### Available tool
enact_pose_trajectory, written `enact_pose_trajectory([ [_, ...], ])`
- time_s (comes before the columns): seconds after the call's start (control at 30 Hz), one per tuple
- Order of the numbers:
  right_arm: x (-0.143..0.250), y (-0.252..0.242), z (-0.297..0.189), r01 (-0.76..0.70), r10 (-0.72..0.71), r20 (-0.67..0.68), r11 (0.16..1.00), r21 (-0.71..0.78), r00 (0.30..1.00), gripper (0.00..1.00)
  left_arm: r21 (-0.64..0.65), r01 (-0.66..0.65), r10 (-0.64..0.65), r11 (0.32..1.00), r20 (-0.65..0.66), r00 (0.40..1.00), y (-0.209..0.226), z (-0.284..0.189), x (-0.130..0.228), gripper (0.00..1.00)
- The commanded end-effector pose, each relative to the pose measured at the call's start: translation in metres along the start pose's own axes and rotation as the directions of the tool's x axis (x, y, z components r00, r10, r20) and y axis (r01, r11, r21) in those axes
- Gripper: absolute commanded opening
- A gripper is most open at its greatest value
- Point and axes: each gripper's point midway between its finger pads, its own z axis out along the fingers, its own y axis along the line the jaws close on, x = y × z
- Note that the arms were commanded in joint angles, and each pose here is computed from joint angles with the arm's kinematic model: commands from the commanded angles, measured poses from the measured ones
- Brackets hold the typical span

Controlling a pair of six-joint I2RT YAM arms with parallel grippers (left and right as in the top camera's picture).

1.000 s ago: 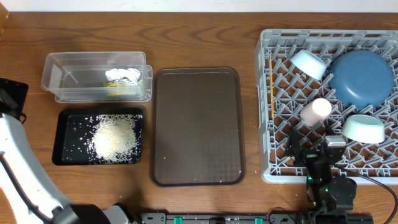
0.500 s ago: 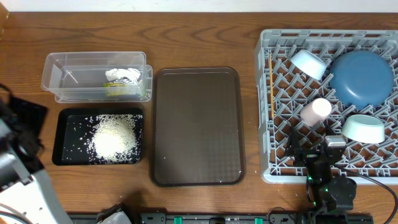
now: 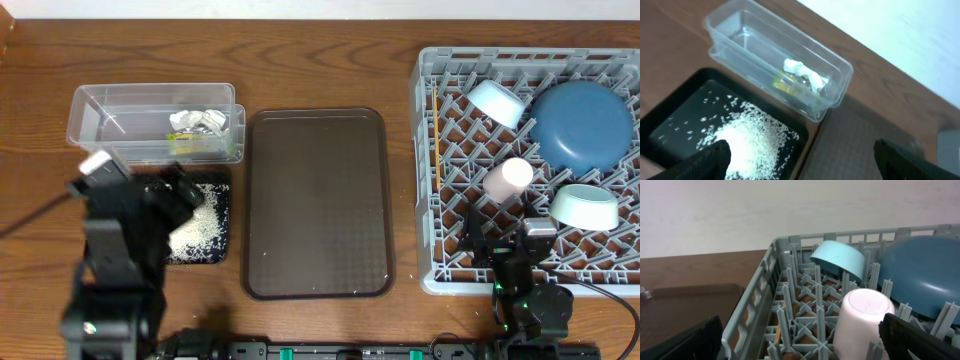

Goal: Sort waste into correct bins and load items into the dishwasher rack

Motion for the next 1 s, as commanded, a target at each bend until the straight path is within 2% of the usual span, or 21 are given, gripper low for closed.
enact_pose_trajectory([
  [0.0, 0.000, -0.003, 0.000, 0.009, -0.009, 0.002, 1.000, 0.017, 1.000, 0.99, 0.023, -0.067, 0.067, 0.997, 0.011, 0.998, 0.009, 0.011, 0.028, 0.94],
  [0.13, 0.000, -0.003, 0.000, 0.009, -0.009, 0.002, 1.000, 0.017, 1.000, 0.99, 0.195, -0.225, 0.219, 0.955, 0.052, 0.974, -0.006, 0.026, 0.060, 0.94],
  [0.2, 0.000, -0.003, 0.000, 0.009, -0.009, 0.002, 1.000, 0.017, 1.000, 0.99, 0.262, -0.271, 0.253, 0.926, 0.103, 0.962, -0.014, 0.033, 0.070, 0.94],
  [0.5, 0.000, -0.003, 0.000, 0.009, -0.009, 0.002, 1.000, 0.017, 1.000, 0.99, 0.329, -0.279, 0.157, 0.902, 0.352, 0.923, -0.011, 0.045, 0.078, 0.94],
  [0.6, 0.000, -0.003, 0.000, 0.009, -0.009, 0.002, 1.000, 0.017, 1.000, 0.99, 0.309, -0.270, 0.124, 0.912, 0.420, 0.899, -0.004, 0.047, 0.075, 0.94],
  [0.97, 0.000, -0.003, 0.000, 0.009, -0.009, 0.002, 1.000, 0.017, 1.000, 0.99, 0.286, -0.248, 0.069, 0.925, 0.517, 0.853, 0.008, 0.042, 0.071, 0.94],
])
